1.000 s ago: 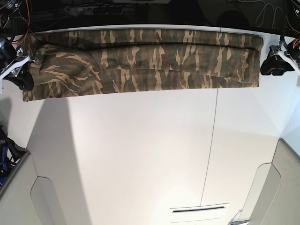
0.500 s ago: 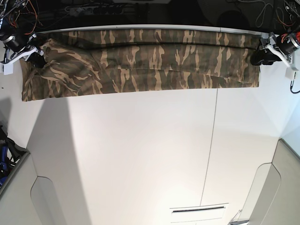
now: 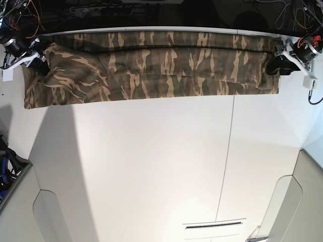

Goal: Fold the T-shirt properly
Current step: 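Grasp both ends of the long shirt strip with both grippers, then carry the strip end with the left gripper toward the right gripper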

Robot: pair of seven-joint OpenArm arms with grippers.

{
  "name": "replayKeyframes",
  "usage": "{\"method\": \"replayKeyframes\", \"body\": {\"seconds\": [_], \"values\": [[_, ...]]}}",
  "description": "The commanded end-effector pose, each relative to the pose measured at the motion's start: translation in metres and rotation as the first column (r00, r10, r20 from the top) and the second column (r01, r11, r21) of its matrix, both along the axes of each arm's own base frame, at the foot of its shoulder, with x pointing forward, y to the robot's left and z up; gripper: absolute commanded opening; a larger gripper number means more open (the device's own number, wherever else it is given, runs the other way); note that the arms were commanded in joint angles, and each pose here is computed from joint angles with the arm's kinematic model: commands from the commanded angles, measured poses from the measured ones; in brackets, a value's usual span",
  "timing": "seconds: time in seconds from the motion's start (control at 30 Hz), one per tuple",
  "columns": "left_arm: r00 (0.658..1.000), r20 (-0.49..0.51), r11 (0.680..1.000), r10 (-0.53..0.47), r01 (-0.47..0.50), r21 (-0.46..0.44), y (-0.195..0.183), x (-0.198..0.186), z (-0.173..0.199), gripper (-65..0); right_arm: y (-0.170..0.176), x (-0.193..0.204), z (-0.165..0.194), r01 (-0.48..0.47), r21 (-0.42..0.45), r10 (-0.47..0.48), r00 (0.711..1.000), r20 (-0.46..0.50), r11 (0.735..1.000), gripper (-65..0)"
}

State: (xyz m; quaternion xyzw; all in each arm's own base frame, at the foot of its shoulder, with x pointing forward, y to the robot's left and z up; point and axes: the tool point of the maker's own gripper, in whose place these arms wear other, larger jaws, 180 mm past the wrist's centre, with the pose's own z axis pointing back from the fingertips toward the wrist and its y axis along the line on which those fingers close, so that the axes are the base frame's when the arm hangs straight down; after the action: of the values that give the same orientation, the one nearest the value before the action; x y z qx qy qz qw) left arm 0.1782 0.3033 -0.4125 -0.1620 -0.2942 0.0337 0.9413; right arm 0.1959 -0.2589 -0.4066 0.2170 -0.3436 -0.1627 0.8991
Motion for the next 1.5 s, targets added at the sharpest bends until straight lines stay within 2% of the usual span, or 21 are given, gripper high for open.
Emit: {"method": "replayKeyframes", "body": {"seconds": [0.0, 0.13, 0.17, 0.2, 0.3, 0.37, 0.6, 0.83, 1.0, 1.2, 1.3, 1.47], "values": [[0.999, -0.039, 0.999, -0.037, 0.038, 0.014, -0.003, -0.005, -0.004, -24.4, -0.005, 0.007, 0.011, 0.001, -0.009, 0.0, 0.999, 0.042, 1.0, -65.0], [0.992, -0.072, 0.995, -0.099, 0.098, -0.016, -0.026, -0.01, -0.015, -24.8, -0.005, 0.007, 0.01, 0.0, -0.009, 0.0, 0.999, 0.041, 1.0, -65.0], [0.991, -0.076, 0.994, -0.109, 0.107, -0.021, -0.029, -0.011, -0.016, -27.0, -0.005, 0.007, 0.01, 0.0, -0.009, 0.0, 0.999, 0.041, 1.0, -65.0], [0.99, -0.079, 0.993, -0.114, 0.112, -0.024, -0.031, -0.011, -0.017, -32.4, -0.005, 0.007, 0.01, 0.0, -0.009, 0.0, 0.999, 0.041, 1.0, -65.0], [0.991, -0.076, 0.993, -0.114, 0.113, -0.023, -0.031, -0.01, -0.017, -55.4, -0.005, 0.007, 0.011, 0.0, -0.009, 0.0, 0.999, 0.041, 1.0, -65.0], [0.991, -0.07, 0.993, -0.114, 0.113, -0.022, -0.03, -0.007, -0.016, -65.0, -0.004, 0.008, 0.012, 0.002, 0.0, -0.002, 0.999, 0.05, 1.0, -65.0], [0.995, 0.013, 0.995, -0.096, 0.096, -0.004, -0.024, 0.024, 0.002, -65.0, 0.002, 0.017, 0.029, 0.005, 0.055, -0.012, 0.992, 0.122, 0.998, -65.0], [0.989, 0.145, 0.998, -0.028, 0.021, 0.05, 0.01, 0.066, 0.041, -65.0, -0.002, 0.04, 0.048, -0.001, 0.06, -0.01, 0.984, 0.178, 0.998, -65.0], [0.983, 0.177, 0.989, -0.05, 0.024, 0.146, 0.039, 0.085, 0.068, -65.0, -0.006, 0.051, 0.058, 0.007, 0.06, -0.02, 0.976, 0.215, 0.998, -65.0], [0.981, 0.186, 0.96, -0.051, -0.004, 0.281, 0.078, 0.101, 0.103, -65.0, -0.006, 0.052, 0.058, 0.004, 0.057, -0.016, 0.976, 0.215, 0.998, -65.0], [0.975, 0.197, 0.949, -0.099, 0.033, 0.315, 0.072, 0.105, 0.119, -65.0, -0.006, 0.052, 0.058, 0.004, 0.058, -0.016, 0.976, 0.215, 0.998, -65.0], [0.952, 0.213, 0.95, -0.219, 0.159, 0.269, 0.024, 0.107, 0.14, -65.0, -0.005, 0.052, 0.059, 0.004, 0.062, -0.017, 0.975, 0.22, 0.998, -65.0]]}}
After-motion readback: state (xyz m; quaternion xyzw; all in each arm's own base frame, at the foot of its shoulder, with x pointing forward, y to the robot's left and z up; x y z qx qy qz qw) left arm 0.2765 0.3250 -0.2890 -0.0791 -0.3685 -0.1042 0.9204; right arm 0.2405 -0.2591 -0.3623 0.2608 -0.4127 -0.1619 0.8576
